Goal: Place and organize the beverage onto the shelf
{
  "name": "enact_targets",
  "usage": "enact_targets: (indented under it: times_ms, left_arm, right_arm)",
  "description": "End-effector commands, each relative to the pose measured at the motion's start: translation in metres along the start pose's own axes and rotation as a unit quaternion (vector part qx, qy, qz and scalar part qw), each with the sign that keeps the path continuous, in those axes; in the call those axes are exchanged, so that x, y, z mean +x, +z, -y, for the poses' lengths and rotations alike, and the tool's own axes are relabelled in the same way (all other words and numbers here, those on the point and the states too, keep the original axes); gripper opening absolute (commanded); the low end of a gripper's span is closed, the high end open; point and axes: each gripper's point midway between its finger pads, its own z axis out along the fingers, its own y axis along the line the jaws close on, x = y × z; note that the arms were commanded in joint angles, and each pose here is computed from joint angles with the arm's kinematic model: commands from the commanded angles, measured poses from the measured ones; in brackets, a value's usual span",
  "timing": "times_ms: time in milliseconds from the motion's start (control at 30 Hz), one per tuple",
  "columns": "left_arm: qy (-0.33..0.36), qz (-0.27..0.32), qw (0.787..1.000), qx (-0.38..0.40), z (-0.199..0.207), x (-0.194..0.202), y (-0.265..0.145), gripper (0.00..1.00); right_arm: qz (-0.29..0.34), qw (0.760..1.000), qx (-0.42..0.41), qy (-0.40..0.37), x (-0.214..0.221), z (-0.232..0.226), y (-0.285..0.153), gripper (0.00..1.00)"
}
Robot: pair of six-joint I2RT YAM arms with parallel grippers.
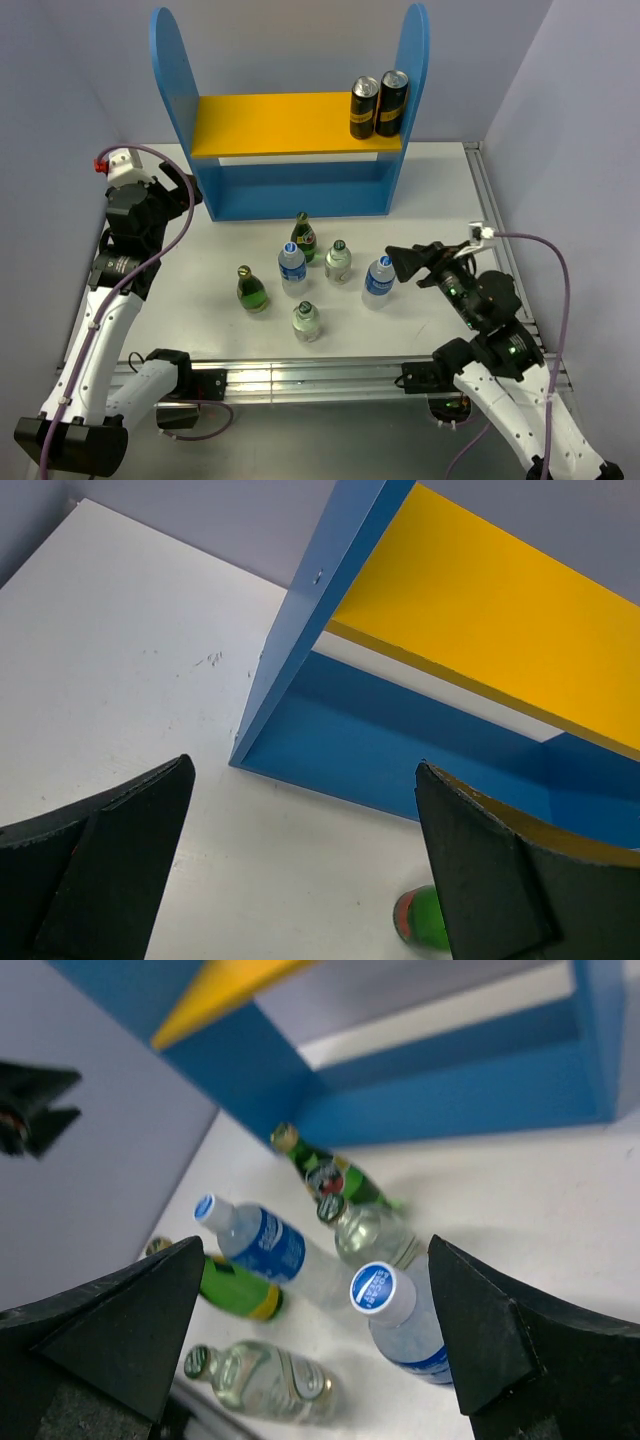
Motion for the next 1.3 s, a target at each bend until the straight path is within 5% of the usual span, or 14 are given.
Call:
enact_targets:
  times_ms: [0, 233, 467, 600, 800, 1067, 1267]
  left_arm:
    - [-0.001, 0.018, 1.000, 0.012, 0.004, -0.011, -0.006, 0.99]
    - [0.000, 0.026, 1.000, 0.009, 0.002, -0.016, -0.012, 0.99]
    - [0.002, 0.023, 1.000, 0.009, 0.002, -0.013, -0.011, 0.99]
    - [0.002, 0.021, 1.000, 0.007, 0.002, -0.012, -0.009, 0.99]
    - [0.002, 0.023, 1.000, 0.006, 0.001, -0.013, -0.009, 0.99]
    - [0.005, 0.023, 1.000, -0.007, -0.003, -0.013, -0.008, 0.99]
    - [0.006, 0.022, 1.000, -0.006, -0.003, -0.012, -0.008, 0.99]
  right_arm:
    - [0.063, 0.997, 0.031, -0.023, -0.035, 0.003, -0.018, 1.00]
    - [0.075, 0.997, 0.011, -0.028, -0.035, -0.001, -0.049, 1.00]
    - [-0.027, 0.997, 0.072, -0.014, -0.014, 0.010, -0.029, 1.00]
    - [0.015, 0.974, 0.224, -0.030, -0.052, 0.046, -0.046, 1.00]
    - [0.006, 0.957, 0.276, -0.092, -0.083, 0.047, -0.023, 1.00]
    - [0.029, 0.894, 0.395, -0.209, -0.122, 0.041, 0.018, 1.00]
    - [0.005, 0.946, 0.283, -0.157, -0.057, 0.008, 0.019, 1.00]
